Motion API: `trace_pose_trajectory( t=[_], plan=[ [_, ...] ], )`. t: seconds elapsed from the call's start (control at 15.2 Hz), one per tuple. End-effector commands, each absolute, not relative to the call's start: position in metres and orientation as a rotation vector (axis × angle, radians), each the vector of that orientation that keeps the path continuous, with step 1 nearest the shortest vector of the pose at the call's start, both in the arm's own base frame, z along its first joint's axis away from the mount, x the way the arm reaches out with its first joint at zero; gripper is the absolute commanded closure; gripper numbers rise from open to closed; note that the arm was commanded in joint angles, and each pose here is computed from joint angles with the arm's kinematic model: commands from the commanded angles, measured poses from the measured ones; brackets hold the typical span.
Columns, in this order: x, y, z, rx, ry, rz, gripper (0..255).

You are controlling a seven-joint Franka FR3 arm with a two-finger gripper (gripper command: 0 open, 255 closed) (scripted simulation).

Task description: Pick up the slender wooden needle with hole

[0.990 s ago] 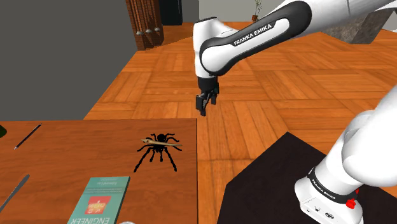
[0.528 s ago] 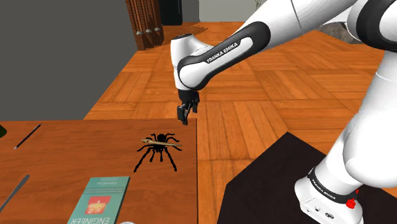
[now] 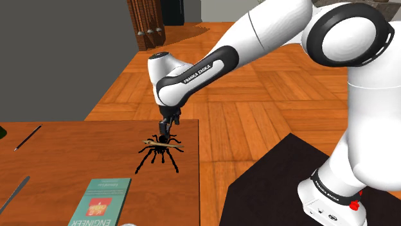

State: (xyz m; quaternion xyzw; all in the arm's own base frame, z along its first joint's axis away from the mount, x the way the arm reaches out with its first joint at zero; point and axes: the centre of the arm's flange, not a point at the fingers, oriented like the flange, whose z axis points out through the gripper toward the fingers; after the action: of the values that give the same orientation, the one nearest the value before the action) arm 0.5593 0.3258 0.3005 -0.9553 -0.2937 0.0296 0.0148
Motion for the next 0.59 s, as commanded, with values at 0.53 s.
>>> trace_pose_trajectory(
  t=[0.53],
  plan=[
    [0.581,0.386,0.246,-2.922,-1.042,0.076,0]
  ],
)
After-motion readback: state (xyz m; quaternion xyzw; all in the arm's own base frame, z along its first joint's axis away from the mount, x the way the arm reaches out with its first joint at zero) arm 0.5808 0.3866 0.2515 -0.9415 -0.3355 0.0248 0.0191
